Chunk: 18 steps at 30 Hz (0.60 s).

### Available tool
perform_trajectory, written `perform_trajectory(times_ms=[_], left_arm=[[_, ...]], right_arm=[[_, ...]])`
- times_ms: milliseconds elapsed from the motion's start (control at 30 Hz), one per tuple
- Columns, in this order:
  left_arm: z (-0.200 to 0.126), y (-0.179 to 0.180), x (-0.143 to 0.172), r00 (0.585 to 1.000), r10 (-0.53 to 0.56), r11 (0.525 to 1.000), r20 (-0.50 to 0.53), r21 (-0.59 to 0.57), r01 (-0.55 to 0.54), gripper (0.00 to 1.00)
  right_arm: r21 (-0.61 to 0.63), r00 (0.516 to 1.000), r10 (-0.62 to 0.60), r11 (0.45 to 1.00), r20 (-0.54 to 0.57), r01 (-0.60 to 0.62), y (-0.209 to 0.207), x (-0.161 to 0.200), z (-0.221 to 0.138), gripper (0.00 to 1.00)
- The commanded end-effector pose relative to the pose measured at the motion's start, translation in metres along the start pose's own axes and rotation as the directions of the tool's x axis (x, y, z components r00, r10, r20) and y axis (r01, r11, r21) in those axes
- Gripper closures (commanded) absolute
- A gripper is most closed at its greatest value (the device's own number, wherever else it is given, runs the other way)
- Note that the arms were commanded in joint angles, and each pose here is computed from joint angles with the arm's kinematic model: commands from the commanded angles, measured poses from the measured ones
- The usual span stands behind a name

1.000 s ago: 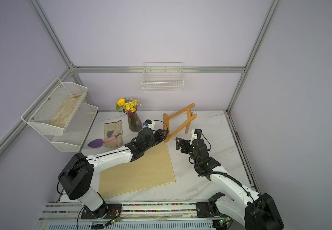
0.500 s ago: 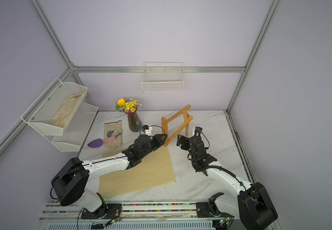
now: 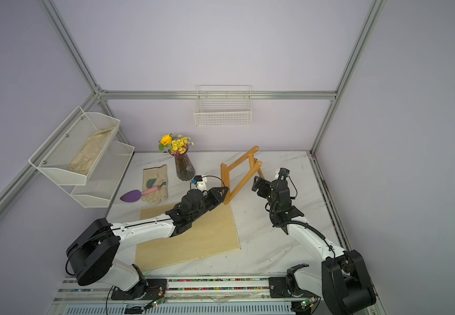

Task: Assemble the easel
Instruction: Unfold the easel.

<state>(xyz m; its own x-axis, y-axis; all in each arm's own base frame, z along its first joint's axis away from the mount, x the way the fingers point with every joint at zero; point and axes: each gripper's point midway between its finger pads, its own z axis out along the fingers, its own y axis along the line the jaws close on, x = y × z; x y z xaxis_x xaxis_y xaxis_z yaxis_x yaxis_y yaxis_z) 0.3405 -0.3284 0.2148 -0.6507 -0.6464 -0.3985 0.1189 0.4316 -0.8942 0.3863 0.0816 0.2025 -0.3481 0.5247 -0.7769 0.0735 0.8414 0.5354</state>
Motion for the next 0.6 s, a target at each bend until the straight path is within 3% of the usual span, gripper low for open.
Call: perform_trajectory(times_ms=[0, 400, 567], left_arm=[[-0.019, -0.044, -0.023, 0.996, -0.029, 0.988, 0.078, 0.155, 0.017, 1.0], [-0.016, -0.043, -0.028, 0.994, -0.021, 0.991, 0.108, 0.135, 0.006, 1.0], [-0.011, -0.039, -0.032, 0.991, -0.022, 0.993, 0.134, 0.115, 0.007, 1.0]], right_arm=[[-0.006, 0.995, 0.061, 0.998, 0.078, -0.06, 0.001, -0.032, -0.009, 0.03], [-0.077, 0.998, 0.055, 0.995, -0.005, -0.056, 0.02, -0.035, -0.033, 0.03], [-0.087, 0.991, 0.039, 0.995, -0.124, -0.05, 0.033, -0.03, -0.053, 0.03]])
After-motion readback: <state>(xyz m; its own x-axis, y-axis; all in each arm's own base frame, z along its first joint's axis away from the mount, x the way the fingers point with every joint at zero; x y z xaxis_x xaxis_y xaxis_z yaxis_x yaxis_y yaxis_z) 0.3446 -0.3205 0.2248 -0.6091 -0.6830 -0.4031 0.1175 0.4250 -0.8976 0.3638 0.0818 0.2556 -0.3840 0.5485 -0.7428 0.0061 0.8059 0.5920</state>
